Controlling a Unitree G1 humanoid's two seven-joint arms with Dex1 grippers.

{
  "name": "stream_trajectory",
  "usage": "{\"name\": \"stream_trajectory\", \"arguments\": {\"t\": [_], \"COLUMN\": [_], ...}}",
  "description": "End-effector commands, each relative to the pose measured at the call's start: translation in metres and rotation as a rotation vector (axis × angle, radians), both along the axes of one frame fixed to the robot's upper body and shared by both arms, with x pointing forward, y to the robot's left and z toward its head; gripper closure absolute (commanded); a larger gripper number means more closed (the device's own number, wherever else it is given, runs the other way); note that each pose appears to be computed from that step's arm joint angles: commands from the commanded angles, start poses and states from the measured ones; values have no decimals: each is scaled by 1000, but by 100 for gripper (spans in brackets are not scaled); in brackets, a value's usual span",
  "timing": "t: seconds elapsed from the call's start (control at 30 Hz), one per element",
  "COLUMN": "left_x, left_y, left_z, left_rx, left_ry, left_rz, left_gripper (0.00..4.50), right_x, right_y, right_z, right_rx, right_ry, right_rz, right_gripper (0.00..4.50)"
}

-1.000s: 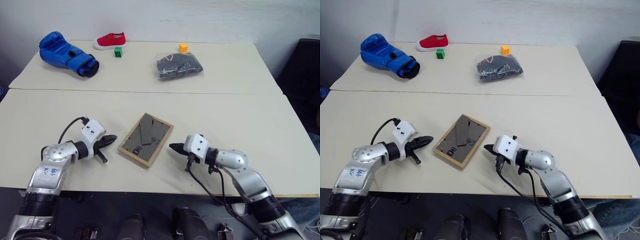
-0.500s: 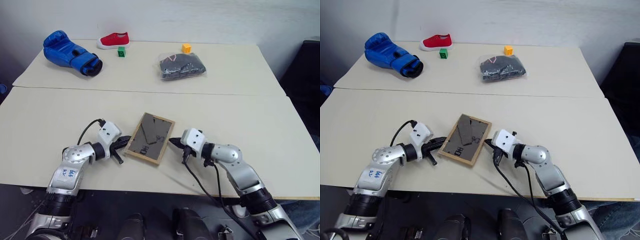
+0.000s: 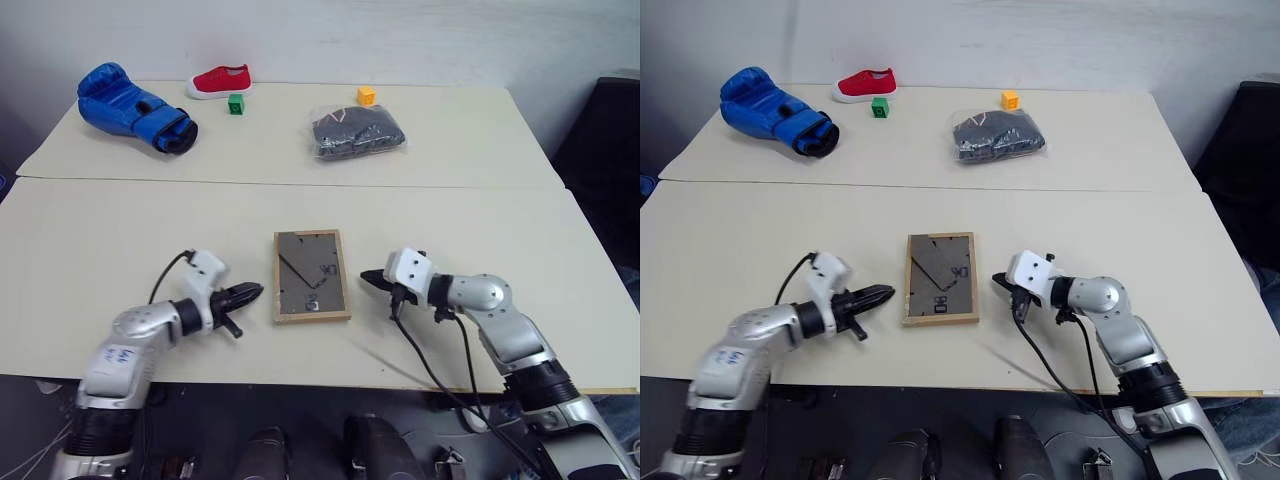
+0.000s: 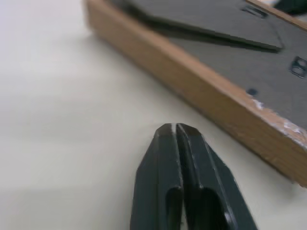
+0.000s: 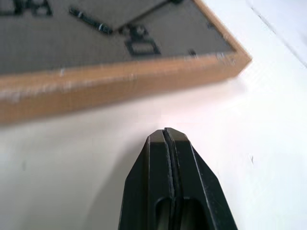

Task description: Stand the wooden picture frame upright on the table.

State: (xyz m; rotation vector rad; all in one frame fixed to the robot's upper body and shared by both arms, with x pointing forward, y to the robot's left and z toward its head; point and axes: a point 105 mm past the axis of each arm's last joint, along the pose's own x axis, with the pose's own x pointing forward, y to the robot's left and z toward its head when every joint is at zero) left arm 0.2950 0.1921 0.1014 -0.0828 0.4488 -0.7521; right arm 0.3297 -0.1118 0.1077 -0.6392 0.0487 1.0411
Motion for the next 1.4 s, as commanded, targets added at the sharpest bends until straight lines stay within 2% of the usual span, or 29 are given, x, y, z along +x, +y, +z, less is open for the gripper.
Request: {"name": "stream_trajectory", "arguments": {"t": [0.03, 0.1, 0.17, 0.2, 0.33, 0.47, 0.6, 0.87, 1.03, 1.17, 1.2, 1.4], "left_x": [-27, -31, -24, -19, 1, -6, -8, -1, 1, 1, 0, 2], "left_y": [-1, -1, -4, -8, -24, -42, -59, -87, -91, -93, -93, -82], "left_z": [9, 15, 19, 16, 11, 4, 5, 3, -3, -7, -7, -3], "left_rx": [-168, -256, -312, -313, -323, -246, -267, -399, -433, -459, -463, -526], "left_ry": [343, 493, 529, 562, 600, 657, 692, 758, 797, 813, 813, 785], "left_rz": [-67, -54, -49, -48, -7, -75, -121, -119, -76, -50, -52, -17], "left_gripper": [298, 226, 163, 143, 16, 16, 16, 16, 16, 100, 139, 305], "right_x": [-11, -15, -16, -16, -14, -14, -17, -25, -30, -31, -31, -39], "right_y": [4, 8, 12, 15, 24, 31, 36, 51, 54, 51, 49, 15], "right_z": [14, 11, 7, 4, -2, -2, -4, -12, -17, -19, -19, -12], "right_rx": [11, 5, -1, -9, -37, -50, -52, -66, -101, -118, -118, -108], "right_ry": [-27, -18, -10, -2, 13, 16, 24, 37, 36, 34, 35, 36], "right_rz": [62, 81, 87, 92, 99, 111, 123, 157, 184, 179, 176, 162], "right_gripper": [450, 450, 450, 450, 450, 450, 450, 450, 450, 450, 450, 450]}}
